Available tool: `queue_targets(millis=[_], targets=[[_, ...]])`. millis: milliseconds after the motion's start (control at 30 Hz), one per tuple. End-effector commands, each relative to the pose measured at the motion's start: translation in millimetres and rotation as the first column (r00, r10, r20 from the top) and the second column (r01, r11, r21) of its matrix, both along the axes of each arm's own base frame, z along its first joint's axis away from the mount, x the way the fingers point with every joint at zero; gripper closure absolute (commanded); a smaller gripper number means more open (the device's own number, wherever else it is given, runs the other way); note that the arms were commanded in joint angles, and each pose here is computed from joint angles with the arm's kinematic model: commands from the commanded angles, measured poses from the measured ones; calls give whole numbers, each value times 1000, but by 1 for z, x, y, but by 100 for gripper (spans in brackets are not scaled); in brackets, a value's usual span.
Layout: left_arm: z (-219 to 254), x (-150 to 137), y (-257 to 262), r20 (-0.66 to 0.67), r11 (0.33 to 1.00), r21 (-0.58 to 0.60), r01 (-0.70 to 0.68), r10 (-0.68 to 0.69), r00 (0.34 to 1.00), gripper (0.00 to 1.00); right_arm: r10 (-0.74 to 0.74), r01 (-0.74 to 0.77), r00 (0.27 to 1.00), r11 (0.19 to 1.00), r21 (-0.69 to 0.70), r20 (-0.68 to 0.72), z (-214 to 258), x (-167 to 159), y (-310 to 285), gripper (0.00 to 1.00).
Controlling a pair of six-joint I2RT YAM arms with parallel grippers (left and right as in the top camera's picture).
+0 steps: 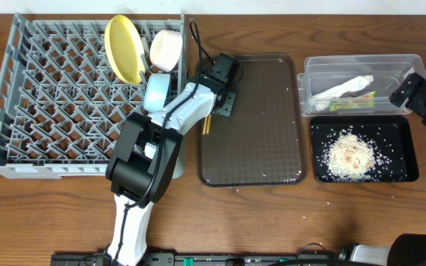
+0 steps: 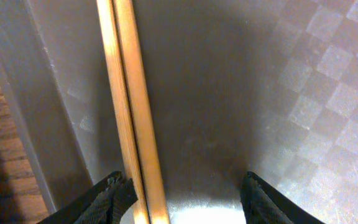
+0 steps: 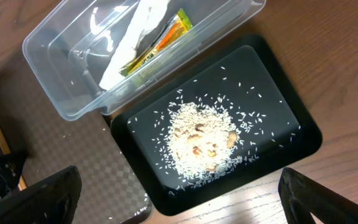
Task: Sort waste into correct bins and load items into the dishwasher
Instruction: 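Lower the left gripper around the wooden chopsticks on the tray, then close the left gripper on one chopstick and lift it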
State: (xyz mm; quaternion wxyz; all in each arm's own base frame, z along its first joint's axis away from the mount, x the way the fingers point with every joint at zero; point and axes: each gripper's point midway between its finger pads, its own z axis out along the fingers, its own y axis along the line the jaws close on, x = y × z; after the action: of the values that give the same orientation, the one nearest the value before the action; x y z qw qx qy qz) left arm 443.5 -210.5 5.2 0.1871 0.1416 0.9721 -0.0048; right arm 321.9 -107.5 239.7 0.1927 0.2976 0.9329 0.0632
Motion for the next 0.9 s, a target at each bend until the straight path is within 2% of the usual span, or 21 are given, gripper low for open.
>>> queue_targets(millis=[0,600,733,867], targets=[[-33,-13,3,-73,999,38,4,-1,997,40,-13,13,1000,1000,-12,24,9,-2,-1,1],[-25,-20,-9,-54,995,79,61,-57,997,40,-13,13,1000,1000,-12,24,9,-2,-1,1],[-10,-13,-3,-3,993,111,41,-41,999,40,-13,13,1000,1000,-12,24,9,-2,-1,1],[17,-6,-6,50,995,89,34,-38,998,40,-13,13,1000,1000,-12,24,9,-2,-1,1]])
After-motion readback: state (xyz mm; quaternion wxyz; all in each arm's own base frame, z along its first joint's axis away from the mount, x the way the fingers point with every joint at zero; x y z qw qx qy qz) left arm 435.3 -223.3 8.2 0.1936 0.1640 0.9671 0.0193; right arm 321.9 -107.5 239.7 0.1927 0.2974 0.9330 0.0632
